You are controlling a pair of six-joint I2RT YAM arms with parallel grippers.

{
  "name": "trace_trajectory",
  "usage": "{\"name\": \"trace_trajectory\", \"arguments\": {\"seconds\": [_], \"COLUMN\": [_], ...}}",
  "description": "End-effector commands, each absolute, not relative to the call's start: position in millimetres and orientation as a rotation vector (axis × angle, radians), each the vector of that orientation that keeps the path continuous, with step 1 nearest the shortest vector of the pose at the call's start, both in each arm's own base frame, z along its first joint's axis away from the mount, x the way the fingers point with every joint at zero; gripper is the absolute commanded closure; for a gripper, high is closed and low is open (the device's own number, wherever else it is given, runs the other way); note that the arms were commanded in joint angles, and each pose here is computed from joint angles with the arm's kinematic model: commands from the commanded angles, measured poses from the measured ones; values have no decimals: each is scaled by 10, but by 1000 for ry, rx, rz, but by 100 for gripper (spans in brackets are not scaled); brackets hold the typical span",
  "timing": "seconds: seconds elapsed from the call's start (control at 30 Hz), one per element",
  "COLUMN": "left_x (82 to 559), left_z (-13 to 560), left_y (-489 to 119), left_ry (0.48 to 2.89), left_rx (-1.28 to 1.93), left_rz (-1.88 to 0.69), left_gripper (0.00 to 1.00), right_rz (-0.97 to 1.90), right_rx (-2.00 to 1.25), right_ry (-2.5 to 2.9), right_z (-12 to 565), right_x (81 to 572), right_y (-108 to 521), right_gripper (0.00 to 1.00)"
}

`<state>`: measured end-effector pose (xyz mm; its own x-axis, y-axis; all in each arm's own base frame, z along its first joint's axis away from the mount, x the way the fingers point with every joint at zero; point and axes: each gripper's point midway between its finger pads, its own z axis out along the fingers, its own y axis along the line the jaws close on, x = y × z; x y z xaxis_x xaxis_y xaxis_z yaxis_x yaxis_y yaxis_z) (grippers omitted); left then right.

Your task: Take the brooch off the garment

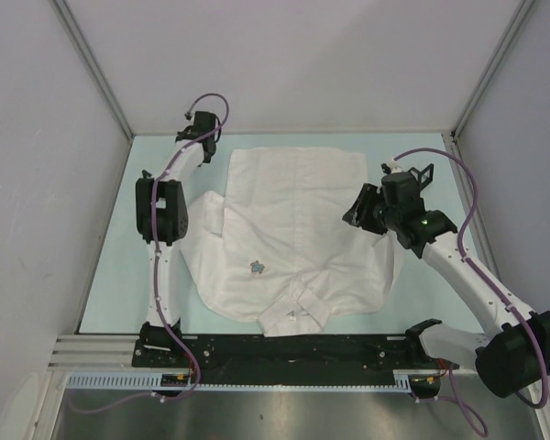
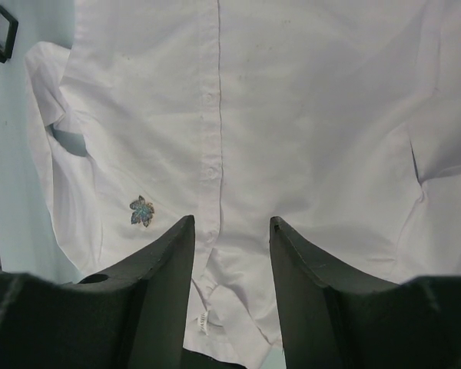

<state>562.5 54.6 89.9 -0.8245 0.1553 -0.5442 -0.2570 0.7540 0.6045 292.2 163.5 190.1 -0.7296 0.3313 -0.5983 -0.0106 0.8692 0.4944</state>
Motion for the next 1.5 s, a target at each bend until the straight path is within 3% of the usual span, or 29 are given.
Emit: {"name": "trace_trajectory", "arguments": {"seconds": [0.0, 1.47], "left_x": [5583, 5338], "left_z": [1068, 692], "left_y": [709, 1102], "left_ry": [2330, 2428], "left_rx": [-109, -84], "left_rz": [1009, 1169], "left_gripper": [100, 100], "right_rz": [640, 659], "right_rx": [212, 226], "right_ry": [2265, 2274], "right_z": [2059, 2036], "right_x": [2948, 2977], "right_y": [1621, 1636], "right_gripper": [52, 51]}}
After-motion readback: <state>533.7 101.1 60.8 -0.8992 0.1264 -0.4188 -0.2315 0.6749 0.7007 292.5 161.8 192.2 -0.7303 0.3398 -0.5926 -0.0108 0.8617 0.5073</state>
